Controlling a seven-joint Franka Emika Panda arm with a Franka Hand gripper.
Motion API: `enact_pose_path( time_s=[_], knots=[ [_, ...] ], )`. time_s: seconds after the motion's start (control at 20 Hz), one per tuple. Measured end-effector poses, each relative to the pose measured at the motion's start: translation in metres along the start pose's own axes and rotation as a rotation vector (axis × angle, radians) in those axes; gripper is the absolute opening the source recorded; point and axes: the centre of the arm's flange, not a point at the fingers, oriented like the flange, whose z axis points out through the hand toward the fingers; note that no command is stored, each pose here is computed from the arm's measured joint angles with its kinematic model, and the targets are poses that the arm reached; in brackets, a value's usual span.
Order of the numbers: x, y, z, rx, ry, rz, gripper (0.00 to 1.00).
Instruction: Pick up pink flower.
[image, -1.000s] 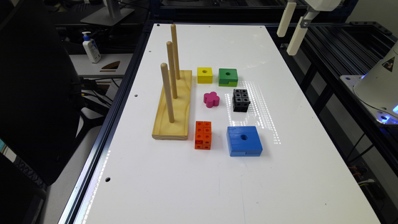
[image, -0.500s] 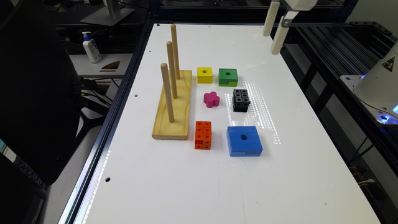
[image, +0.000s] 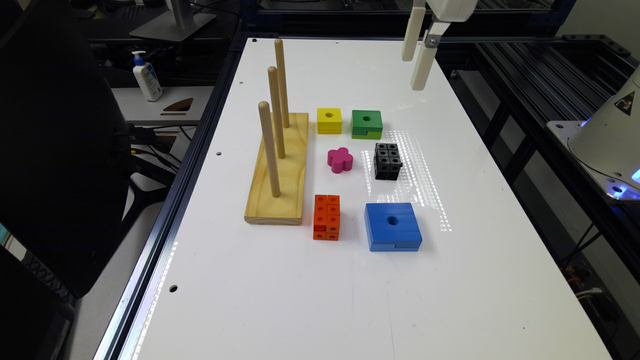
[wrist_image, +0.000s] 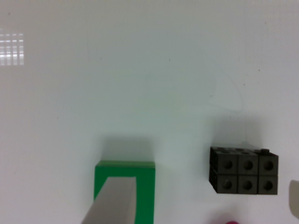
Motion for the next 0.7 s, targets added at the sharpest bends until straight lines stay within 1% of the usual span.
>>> enact_pose_path(
  time_s=[0.1, 0.25, 0.3, 0.5, 0.6, 0.7],
  knots=[
    [0.0016, -0.001, 0.000, -0.0002, -0.0003, 0.0000, 1.00],
    [0.0075, -0.007, -0.003, 0.0053, 0.0056, -0.0001, 1.00],
    [0.0098, -0.009, -0.003, 0.0060, 0.0062, -0.0001, 1.00],
    [0.0197, -0.018, 0.000, 0.0034, 0.0027, -0.0003, 1.00],
    [0.0236, -0.023, 0.001, 0.0035, 0.0028, -0.0018, 1.00],
    [0.0277, -0.030, 0.001, 0.0047, 0.0041, -0.0050, 1.00]
  ],
)
